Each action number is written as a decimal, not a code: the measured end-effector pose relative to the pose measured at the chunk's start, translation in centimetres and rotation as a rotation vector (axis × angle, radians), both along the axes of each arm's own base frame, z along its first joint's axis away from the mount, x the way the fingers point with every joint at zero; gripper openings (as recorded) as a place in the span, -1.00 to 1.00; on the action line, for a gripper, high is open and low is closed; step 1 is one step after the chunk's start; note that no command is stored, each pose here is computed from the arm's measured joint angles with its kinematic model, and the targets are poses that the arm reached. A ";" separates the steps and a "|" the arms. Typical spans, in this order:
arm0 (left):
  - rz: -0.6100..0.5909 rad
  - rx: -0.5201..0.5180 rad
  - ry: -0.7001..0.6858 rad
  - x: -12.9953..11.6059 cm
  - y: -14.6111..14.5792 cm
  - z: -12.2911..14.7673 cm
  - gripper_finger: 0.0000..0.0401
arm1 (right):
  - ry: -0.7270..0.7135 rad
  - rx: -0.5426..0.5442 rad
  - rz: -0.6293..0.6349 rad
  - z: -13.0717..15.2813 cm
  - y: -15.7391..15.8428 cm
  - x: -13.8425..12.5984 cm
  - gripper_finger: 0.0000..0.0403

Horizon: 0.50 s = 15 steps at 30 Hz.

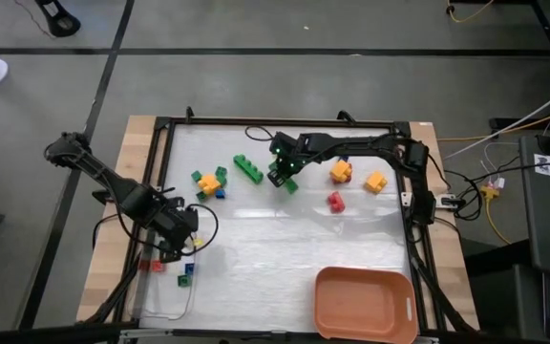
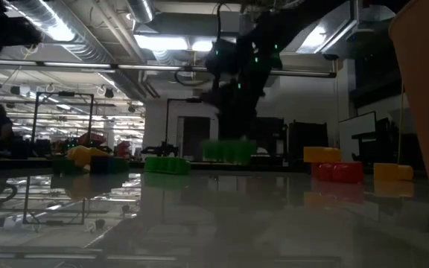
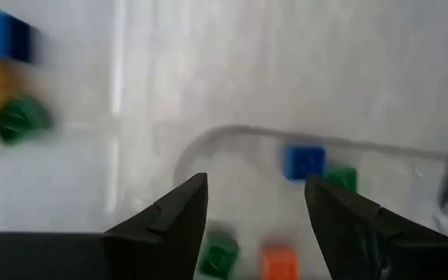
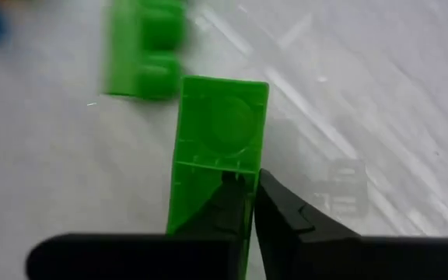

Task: Sort blocks by size
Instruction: Put the big green game piece into the orange bin

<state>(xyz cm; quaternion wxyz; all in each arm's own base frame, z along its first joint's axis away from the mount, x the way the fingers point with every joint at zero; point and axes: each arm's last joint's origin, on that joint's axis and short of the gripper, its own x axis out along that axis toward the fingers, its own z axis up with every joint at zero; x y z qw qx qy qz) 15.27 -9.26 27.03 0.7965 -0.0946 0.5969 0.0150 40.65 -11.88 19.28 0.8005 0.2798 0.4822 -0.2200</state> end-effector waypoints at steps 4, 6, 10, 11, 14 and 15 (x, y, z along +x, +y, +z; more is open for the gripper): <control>0.061 0.097 -0.089 0.0 0.9 0.5 0.01 | -0.055 0.055 0.077 3.7 0.4 0.1 -0.96; 0.103 0.170 -0.134 0.2 1.4 0.6 0.01 | -0.089 0.072 0.114 5.9 0.9 0.1 -0.95; 0.153 0.318 -0.200 0.7 2.5 0.7 0.01 | -0.088 0.082 0.189 10.3 3.2 -0.4 -0.94; 0.172 0.341 -0.214 0.9 2.8 0.8 0.01 | -0.085 0.079 0.218 11.3 4.1 -0.5 -0.96; 0.221 0.372 -0.244 1.6 3.8 0.9 0.01 | -0.078 0.077 0.292 13.9 7.1 -1.0 -0.97; 0.230 0.379 -0.250 1.9 4.2 1.0 0.01 | -0.078 0.071 0.316 14.6 8.2 -1.2 -0.96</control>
